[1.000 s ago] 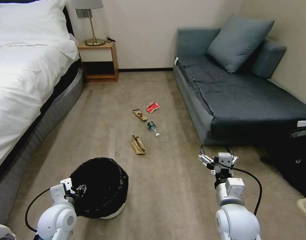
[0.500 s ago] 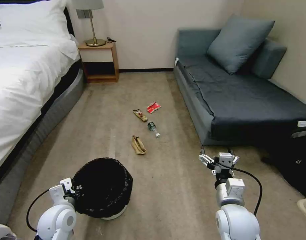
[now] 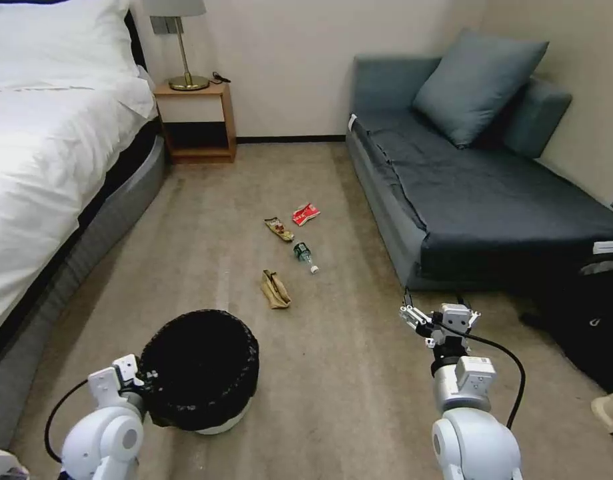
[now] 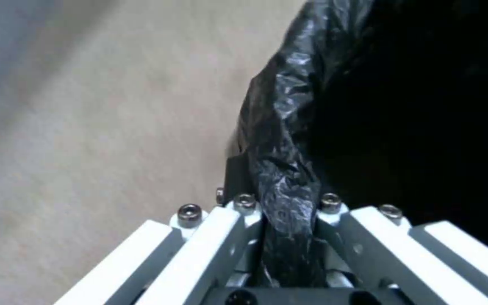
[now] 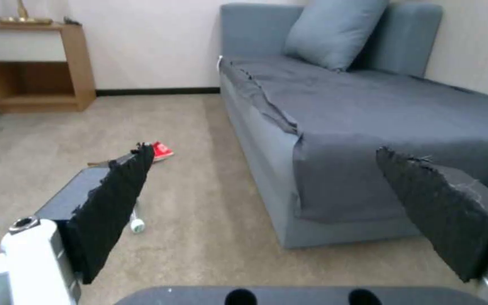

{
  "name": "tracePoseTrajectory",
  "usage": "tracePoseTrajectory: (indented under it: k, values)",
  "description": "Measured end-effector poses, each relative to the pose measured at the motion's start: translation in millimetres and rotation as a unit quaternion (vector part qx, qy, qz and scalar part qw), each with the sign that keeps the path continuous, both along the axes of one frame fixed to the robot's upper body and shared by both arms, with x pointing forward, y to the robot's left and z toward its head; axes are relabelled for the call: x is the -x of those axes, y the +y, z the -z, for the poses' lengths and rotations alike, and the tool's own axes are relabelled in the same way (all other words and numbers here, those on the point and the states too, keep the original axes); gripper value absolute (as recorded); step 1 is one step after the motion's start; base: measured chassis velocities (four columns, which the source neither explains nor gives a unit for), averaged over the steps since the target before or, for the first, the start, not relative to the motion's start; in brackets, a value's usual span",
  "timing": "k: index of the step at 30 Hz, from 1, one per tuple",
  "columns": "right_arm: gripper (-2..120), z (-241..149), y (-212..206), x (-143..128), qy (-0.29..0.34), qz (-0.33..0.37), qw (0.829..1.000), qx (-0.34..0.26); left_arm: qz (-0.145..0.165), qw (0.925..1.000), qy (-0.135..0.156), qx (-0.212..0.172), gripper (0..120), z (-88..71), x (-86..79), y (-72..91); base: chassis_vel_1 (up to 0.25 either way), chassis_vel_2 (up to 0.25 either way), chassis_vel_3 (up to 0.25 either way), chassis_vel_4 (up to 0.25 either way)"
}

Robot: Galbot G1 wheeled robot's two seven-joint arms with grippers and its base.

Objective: Pick up the trash bin, then pick up the garbage on the floor and place it into the trash bin.

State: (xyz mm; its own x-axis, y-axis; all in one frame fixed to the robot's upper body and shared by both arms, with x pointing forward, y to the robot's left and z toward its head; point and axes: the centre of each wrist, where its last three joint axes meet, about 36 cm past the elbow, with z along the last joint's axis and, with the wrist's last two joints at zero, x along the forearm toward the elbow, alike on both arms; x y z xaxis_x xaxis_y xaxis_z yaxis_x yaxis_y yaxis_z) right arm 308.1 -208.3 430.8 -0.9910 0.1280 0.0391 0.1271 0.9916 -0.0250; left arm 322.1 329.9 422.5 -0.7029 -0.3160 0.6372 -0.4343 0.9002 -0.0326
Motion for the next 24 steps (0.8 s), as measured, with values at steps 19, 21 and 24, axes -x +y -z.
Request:
tracePoseTrajectory:
  k: [19, 21, 24]
  values:
    - [100, 9.4, 2.9, -7.6, -0.074, -0.039, 0.995, -0.049, -0.029, 0.9892, -0.112, -0.09, 3, -72.2, 15.4, 21.3, 0.0, 0.0, 0.0, 0.0]
    - [100, 10.5, 2.6, -7.5, -0.078, -0.053, 0.994, -0.048, -0.029, 0.9892, -0.113, -0.089, 3, -71.1, 16.0, 21.0, 0.0, 0.0, 0.0, 0.0]
    - [100, 12.7, 2.9, -7.7, -0.085, -0.06, 0.993, -0.048, -0.03, 0.9888, -0.114, -0.091, 3, -70.3, 16.0, 21.1, 0.0, 0.0, 0.0, 0.0]
